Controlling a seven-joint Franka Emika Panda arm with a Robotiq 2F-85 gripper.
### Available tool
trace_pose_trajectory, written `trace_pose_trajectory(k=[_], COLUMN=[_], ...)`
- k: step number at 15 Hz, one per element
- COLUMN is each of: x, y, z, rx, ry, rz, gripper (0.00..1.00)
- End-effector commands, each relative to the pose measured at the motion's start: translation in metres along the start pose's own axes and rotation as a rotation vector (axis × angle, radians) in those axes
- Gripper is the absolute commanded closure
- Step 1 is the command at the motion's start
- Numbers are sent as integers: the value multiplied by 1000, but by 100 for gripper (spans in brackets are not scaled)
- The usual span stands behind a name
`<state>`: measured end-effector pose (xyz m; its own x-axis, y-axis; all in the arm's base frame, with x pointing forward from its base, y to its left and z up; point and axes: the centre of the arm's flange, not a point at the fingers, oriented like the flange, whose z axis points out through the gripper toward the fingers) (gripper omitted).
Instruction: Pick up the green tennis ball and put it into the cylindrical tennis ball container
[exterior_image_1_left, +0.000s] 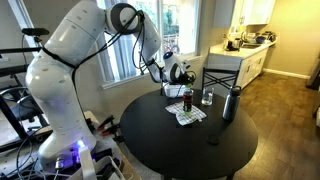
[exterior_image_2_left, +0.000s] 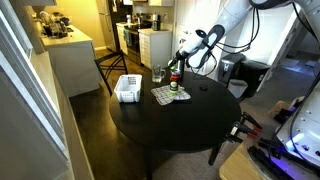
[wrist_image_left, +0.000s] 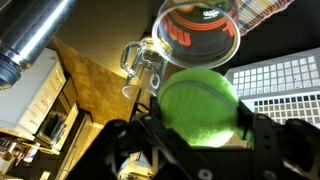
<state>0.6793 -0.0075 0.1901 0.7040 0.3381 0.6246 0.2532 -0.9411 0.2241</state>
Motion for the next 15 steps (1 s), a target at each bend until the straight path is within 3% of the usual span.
trace_pose_trajectory(k=[1, 15], x=[2, -1], y=[7, 9], z=[-12, -17], rx=[2, -6], ry=[-37, -132], rz=[-11, -25], gripper=[56, 56])
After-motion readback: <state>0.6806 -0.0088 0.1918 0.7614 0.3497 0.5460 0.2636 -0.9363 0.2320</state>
